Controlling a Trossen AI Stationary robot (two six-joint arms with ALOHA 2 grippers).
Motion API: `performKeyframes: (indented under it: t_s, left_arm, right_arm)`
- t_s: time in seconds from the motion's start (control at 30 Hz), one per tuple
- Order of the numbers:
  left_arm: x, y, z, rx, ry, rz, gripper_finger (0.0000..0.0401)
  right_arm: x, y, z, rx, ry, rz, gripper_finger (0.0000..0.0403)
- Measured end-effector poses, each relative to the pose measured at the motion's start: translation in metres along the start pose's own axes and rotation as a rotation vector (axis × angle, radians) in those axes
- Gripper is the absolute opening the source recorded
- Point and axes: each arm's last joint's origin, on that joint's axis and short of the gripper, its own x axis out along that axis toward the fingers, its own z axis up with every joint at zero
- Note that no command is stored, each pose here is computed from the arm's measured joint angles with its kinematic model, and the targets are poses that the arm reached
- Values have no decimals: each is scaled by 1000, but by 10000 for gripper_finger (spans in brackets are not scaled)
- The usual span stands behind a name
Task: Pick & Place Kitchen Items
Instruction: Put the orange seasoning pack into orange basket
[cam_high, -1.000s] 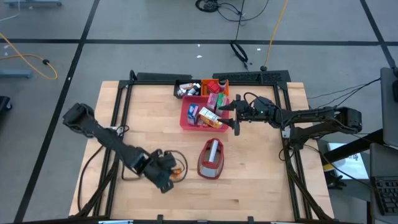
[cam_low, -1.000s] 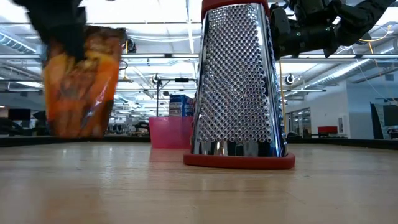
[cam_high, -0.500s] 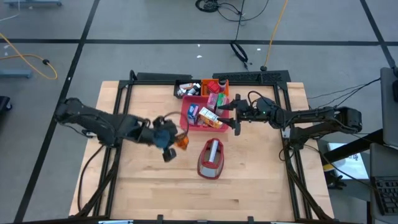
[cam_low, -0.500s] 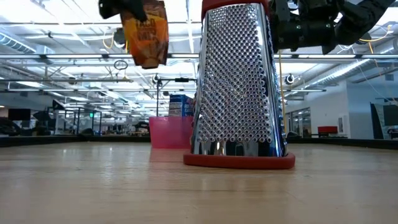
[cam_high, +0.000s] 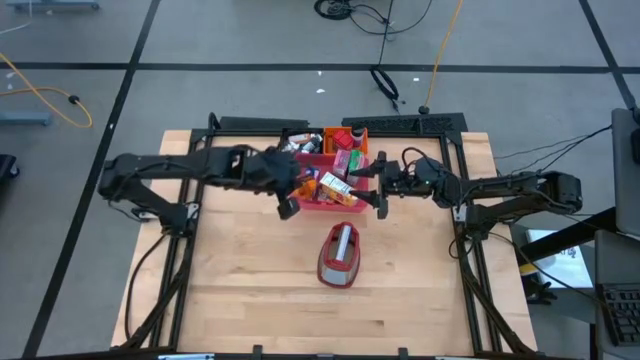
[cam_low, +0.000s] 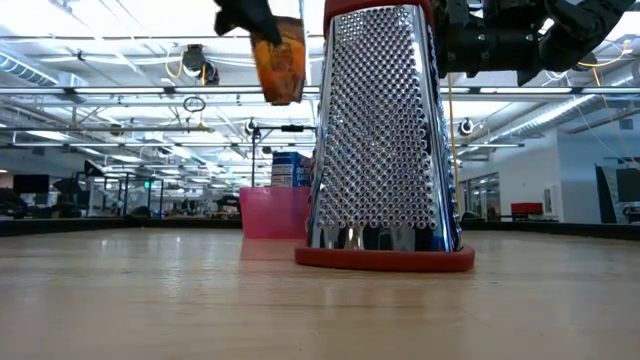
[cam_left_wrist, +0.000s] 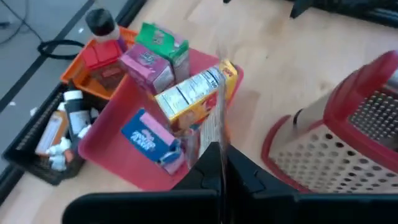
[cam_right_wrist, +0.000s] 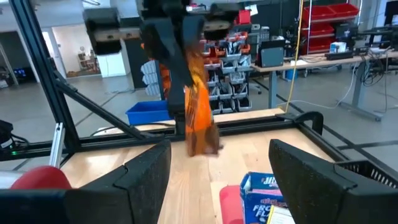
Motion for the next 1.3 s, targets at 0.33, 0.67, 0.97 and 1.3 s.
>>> performKeyframes:
  t_s: [0.33,0.67,0.97,1.3]
  left_arm:
    - [37,4,38,84,-4,-52,0]
    - [69,-7,73,194,-24,-117,0]
    - [77,-12,88,226,-56,-132,0]
    - [78,-12,88,230,-50,-151,0]
  right_arm:
    - [0,0,3,-9,-31,2,263]
    - [0,1,5,-13,-50,4,262]
    - [0,0,1,-42,-11,-1,182]
    - [0,0,1,-74,-8,-1,10]
